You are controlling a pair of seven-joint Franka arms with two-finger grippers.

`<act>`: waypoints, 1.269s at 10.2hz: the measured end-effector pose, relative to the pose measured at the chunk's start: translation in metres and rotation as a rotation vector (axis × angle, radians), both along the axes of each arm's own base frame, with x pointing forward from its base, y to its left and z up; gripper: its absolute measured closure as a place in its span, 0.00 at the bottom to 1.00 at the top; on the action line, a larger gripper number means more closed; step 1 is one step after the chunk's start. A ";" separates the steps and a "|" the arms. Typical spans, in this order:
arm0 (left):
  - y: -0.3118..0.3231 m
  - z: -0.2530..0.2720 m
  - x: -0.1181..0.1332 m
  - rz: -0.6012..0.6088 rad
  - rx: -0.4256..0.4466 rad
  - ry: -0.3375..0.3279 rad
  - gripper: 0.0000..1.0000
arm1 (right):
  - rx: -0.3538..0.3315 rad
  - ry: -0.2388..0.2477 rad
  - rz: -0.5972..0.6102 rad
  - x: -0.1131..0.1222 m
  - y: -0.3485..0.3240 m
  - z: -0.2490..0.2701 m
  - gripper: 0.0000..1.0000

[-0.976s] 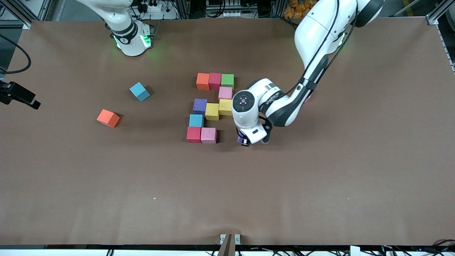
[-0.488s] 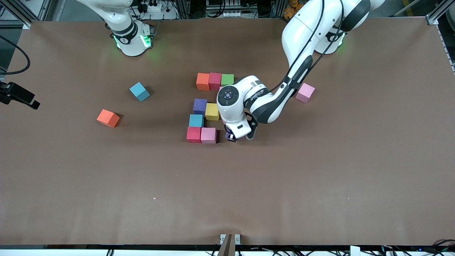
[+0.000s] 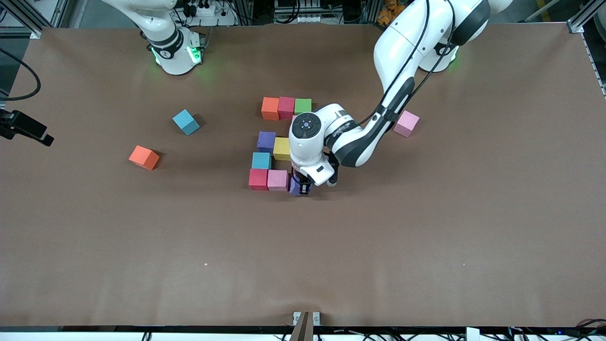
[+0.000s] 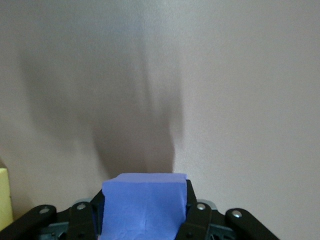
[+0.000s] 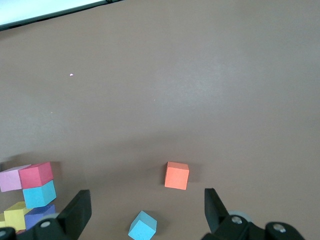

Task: Form number 2 with 11 blocks
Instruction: 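Carry the purple cube with the left gripper toward the pink cube, then lower the purple cube beside the pink cube with the left gripper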

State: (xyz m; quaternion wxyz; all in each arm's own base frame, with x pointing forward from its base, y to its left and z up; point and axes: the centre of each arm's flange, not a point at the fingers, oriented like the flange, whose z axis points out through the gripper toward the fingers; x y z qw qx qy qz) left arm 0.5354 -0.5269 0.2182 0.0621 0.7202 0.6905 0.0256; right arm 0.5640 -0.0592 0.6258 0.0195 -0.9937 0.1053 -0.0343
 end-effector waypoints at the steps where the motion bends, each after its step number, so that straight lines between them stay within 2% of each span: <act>1: -0.001 -0.005 -0.001 0.026 -0.010 0.000 0.44 | 0.001 0.006 0.000 -0.001 0.000 -0.001 0.00; 4: -0.002 -0.010 -0.002 0.066 -0.006 0.012 0.44 | 0.001 0.012 0.001 -0.001 0.000 -0.001 0.00; 8: 0.002 -0.018 -0.012 0.073 0.068 0.080 0.44 | 0.001 0.013 0.001 -0.001 0.000 -0.001 0.00; 13: -0.003 -0.014 -0.014 0.066 0.064 0.081 0.44 | 0.001 0.013 0.001 -0.001 0.000 -0.001 0.00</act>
